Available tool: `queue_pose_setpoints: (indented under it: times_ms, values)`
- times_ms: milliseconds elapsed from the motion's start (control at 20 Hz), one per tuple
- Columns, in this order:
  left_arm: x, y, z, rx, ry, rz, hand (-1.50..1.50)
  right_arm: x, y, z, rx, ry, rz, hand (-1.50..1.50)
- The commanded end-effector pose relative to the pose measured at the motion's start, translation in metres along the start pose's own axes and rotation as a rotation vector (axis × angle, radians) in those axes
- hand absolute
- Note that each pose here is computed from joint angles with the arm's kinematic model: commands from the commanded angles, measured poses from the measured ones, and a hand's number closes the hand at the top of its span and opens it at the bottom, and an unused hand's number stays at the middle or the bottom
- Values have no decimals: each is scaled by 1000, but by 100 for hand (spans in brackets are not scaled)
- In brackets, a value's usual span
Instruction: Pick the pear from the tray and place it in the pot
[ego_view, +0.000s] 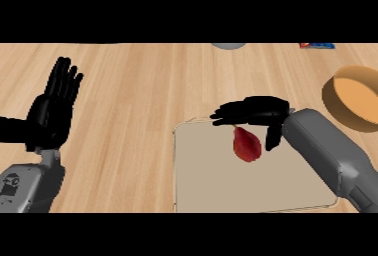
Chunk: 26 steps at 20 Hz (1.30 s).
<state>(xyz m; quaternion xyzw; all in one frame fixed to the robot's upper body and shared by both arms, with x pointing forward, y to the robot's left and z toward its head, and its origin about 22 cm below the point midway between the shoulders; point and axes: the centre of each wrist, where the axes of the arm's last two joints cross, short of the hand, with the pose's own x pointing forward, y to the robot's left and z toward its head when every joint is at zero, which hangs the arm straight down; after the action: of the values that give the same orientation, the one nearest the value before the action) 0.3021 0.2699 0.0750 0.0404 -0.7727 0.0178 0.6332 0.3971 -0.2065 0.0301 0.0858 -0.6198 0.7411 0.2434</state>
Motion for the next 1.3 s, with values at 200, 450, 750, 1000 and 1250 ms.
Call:
queue_pose_setpoints:
  times_ms: [200,450,750,1000,1250]
  values:
    - [2,2,-2,-2,-14,-1,0,-3,30,-27,36,-89,-35,-150]
    - [-3,9,5,-9,10,3,0,6,40,-39,79,-187,-5,150]
    - [7,5,-12,5,12,-5,0,25,64,-52,6,-289,57,150]
    - [-5,0,9,15,-8,-24,0,22,57,-37,-9,-277,76,150]
    - [5,2,-6,17,-2,-8,0,30,28,-32,-173,-218,148,150]
